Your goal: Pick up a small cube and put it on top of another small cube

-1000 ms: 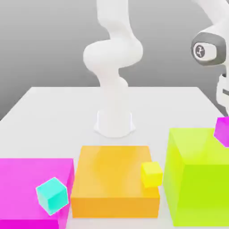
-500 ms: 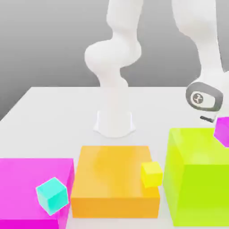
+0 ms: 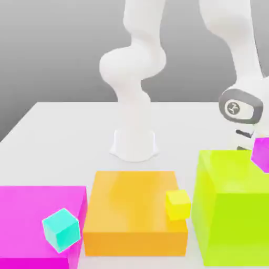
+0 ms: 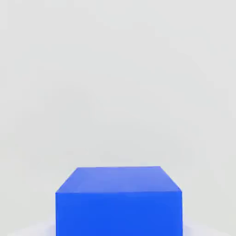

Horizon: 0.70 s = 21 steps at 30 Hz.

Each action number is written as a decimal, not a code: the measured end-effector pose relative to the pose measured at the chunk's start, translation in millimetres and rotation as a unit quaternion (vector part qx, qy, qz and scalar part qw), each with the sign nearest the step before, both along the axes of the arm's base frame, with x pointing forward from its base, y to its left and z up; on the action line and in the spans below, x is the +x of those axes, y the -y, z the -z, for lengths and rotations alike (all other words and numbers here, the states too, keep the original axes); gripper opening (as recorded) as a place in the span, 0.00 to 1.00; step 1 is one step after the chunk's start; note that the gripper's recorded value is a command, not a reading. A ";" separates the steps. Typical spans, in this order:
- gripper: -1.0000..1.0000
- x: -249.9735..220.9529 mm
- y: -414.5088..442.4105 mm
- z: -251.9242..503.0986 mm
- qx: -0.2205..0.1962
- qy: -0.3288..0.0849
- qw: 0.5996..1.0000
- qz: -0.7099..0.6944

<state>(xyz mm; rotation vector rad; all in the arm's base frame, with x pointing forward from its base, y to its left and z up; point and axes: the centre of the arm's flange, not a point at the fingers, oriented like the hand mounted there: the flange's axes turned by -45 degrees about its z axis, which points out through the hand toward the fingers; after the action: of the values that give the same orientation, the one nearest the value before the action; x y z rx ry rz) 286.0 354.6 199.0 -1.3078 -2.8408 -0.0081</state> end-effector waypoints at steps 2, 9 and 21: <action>0.00 9.4 -9.2 -22.4 0.006 -0.011 0.999 0.040; 0.00 54.1 -14.9 -125.5 0.015 -0.034 0.981 0.190; 1.00 109.8 62.3 -201.6 -0.006 0.001 0.936 0.351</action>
<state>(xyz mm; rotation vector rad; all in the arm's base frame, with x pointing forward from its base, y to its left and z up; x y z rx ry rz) 395.9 292.4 400.6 -2.2279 -2.2086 0.0019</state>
